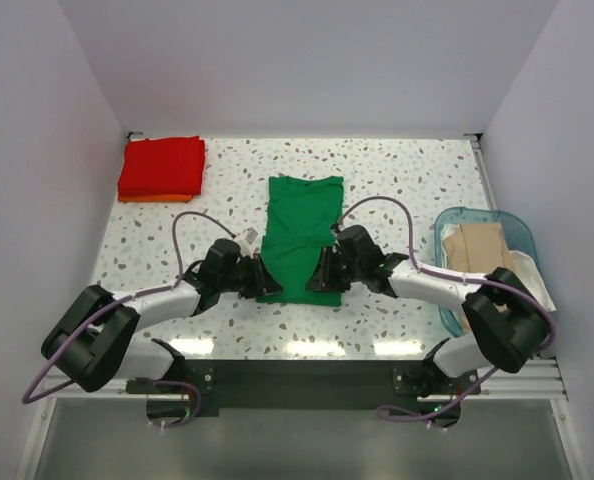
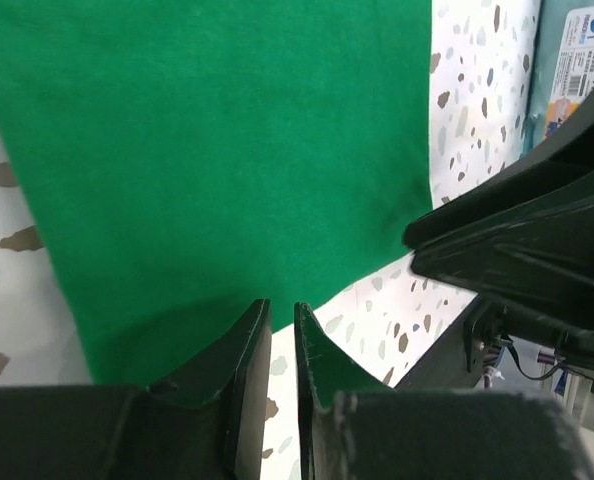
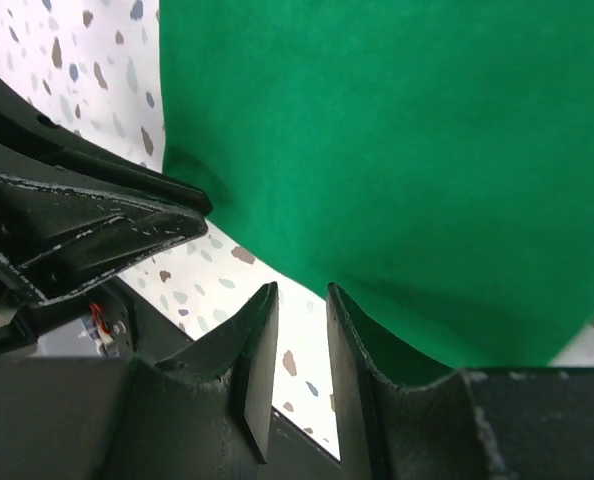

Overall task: Fold and stack the t-shirts
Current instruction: Fold the tshirt

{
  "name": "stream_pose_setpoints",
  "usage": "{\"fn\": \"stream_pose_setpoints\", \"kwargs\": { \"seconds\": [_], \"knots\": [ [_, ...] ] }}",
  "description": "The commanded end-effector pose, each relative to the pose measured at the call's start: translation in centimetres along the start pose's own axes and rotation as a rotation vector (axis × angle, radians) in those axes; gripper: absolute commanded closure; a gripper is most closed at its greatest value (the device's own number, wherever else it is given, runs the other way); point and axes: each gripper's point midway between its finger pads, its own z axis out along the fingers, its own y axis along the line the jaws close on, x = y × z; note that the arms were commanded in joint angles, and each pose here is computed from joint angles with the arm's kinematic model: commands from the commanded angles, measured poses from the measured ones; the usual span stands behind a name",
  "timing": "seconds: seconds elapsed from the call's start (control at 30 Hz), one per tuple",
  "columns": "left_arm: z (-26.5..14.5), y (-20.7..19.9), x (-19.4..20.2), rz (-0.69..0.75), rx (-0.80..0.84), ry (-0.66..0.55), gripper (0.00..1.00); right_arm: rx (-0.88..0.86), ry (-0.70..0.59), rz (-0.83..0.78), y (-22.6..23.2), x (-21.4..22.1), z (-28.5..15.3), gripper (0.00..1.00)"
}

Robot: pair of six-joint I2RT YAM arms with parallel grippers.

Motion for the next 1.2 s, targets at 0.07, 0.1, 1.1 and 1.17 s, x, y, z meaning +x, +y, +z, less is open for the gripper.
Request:
{"fn": "stream_pose_setpoints", "kwargs": {
  "seconds": [0.07,0.1,1.1,1.17],
  "knots": [
    [0.8,-2.1,-0.9,0.033,0.074,-0.012,0.81,-0.046,-0.019,-0.010,1.4,-0.3,1.9,0.71],
    [1.0,-1.4,-0.4,0.025,0.056,-0.003,0.82,-0.036,-0.017,-0.008,0.9,0.0,2.1,0.71],
    [-3.9,4.5,1.4,-0.034,-0.228,-0.060,0.62,0.148,-0.066,0.178,-9.0,3.8,-4.7,0.66],
    [-4.3,5.0,1.2,-0.047,-0.246,-0.074,0.59,0.138,-0.063,0.185,-8.8,3.8,-4.7,0.64]
  ]
}}
